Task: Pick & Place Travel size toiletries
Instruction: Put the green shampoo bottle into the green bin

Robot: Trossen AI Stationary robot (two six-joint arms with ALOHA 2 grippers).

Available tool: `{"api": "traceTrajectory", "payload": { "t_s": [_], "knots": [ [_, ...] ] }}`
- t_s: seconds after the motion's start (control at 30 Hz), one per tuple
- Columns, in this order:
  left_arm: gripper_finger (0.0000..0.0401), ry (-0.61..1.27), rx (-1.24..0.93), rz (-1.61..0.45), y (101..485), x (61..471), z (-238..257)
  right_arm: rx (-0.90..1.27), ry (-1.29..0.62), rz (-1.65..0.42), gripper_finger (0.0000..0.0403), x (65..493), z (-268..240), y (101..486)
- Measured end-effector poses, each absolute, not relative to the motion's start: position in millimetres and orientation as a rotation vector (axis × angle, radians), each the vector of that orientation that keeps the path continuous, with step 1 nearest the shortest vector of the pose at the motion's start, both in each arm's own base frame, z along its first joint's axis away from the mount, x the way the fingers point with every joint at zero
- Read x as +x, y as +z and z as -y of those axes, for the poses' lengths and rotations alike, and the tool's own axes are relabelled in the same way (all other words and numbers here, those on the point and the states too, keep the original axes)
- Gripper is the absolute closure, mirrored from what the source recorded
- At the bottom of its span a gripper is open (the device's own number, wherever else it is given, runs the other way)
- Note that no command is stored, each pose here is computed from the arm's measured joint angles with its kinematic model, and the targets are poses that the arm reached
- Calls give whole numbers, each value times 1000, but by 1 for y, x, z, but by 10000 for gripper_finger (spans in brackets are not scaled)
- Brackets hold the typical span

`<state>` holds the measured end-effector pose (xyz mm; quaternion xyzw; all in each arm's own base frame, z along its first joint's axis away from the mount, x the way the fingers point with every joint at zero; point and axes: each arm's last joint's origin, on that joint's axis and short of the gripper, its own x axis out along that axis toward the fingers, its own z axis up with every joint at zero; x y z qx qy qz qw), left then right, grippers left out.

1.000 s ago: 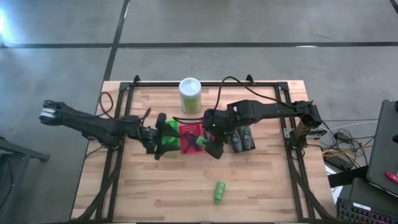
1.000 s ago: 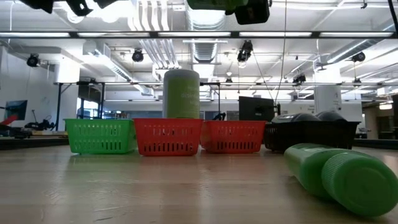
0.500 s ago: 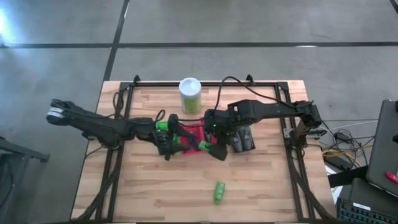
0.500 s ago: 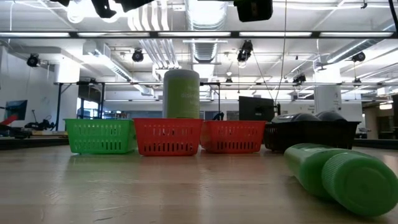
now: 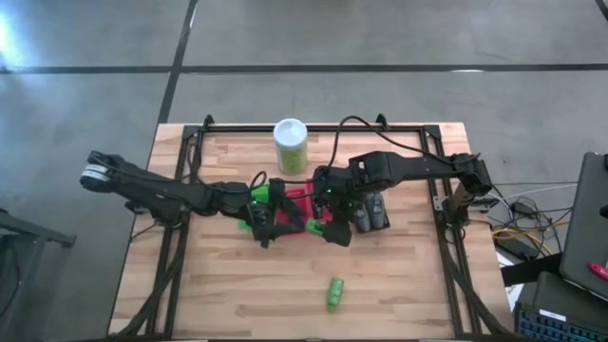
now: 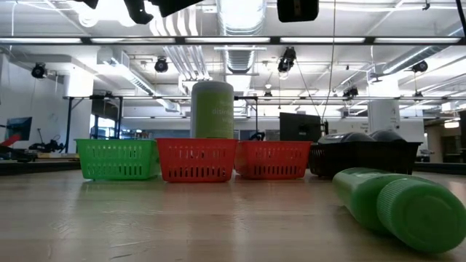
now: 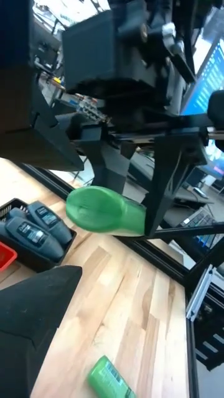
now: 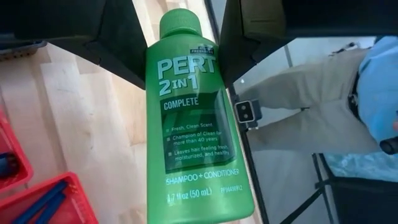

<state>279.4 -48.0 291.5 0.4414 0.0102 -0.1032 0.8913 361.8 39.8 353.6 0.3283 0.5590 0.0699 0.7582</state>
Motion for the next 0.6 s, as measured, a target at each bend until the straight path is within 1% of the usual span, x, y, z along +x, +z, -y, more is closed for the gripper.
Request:
{"api": "traceTrajectory", "payload": {
  "t_s": [0.17, 0.4, 0.6],
  "knots": [
    [135, -215, 928, -10, 296, 288, 50, 716, 167, -1219, 250, 362, -40, 354],
    [135, -287, 925, 11, 296, 301, 54, 711, 166, -1222, 237, 362, -39, 353],
    [139, -299, 931, 12, 295, 306, 55, 711, 166, -1226, 249, 361, -39, 353]
  ]
}}
